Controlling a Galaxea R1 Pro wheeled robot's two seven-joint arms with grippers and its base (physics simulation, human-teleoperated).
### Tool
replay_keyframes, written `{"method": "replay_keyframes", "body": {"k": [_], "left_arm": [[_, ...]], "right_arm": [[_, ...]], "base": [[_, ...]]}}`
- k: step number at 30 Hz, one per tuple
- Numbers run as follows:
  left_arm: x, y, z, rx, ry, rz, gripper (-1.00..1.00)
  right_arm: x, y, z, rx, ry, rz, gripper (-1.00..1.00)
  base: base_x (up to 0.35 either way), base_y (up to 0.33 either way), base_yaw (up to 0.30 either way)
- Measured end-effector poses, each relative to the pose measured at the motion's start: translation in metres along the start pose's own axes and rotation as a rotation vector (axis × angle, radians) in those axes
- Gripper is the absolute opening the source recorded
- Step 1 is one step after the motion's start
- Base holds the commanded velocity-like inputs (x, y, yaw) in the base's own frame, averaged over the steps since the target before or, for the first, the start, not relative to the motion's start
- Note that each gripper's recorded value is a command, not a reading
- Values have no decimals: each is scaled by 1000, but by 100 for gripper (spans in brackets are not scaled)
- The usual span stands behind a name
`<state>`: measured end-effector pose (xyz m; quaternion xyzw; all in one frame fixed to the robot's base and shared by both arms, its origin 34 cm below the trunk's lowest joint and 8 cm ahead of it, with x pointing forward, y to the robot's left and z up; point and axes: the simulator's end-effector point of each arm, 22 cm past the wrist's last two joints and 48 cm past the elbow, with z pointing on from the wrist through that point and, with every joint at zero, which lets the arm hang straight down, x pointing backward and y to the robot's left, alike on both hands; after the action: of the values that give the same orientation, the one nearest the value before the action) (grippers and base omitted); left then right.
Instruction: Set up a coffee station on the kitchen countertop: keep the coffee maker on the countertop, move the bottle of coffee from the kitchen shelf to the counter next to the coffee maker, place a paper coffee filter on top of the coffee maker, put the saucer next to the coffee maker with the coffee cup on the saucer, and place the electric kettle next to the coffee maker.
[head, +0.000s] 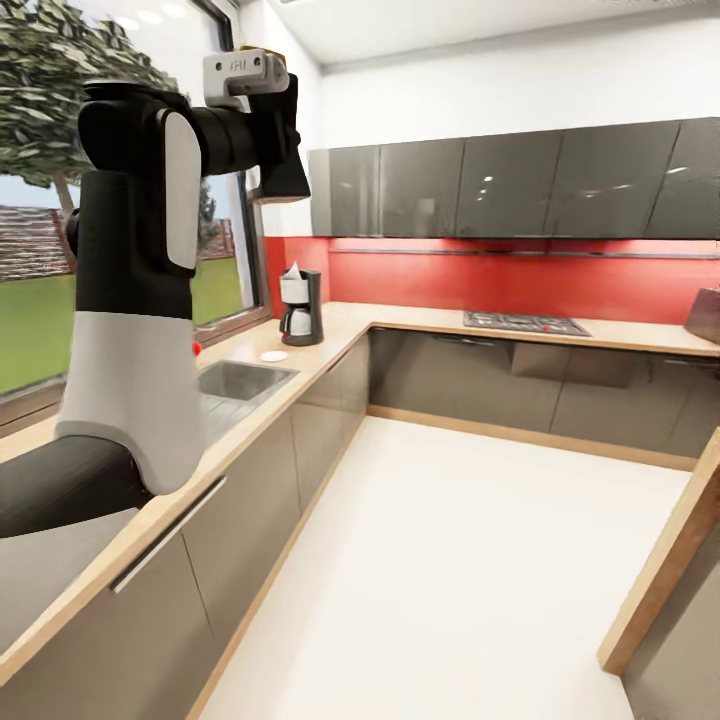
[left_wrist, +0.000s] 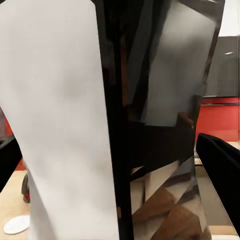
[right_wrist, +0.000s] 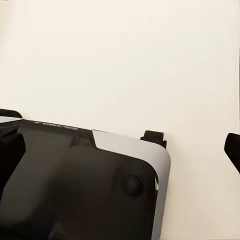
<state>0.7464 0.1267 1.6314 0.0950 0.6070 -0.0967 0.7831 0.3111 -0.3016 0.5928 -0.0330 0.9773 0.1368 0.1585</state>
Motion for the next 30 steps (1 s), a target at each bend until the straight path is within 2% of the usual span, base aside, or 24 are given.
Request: {"method": "replay_keyframes", "body": {"k": [11,30], "left_arm": [[3,0,0,2,3,-2,-100],[51,2,-6,0,17,-13,-100]], "right_arm": [[0,0,0,1,-1,-1,100],[4,-6,23,1,-1,-1,100]], "base": [[0,-3,-29],[0,0,0]]}}
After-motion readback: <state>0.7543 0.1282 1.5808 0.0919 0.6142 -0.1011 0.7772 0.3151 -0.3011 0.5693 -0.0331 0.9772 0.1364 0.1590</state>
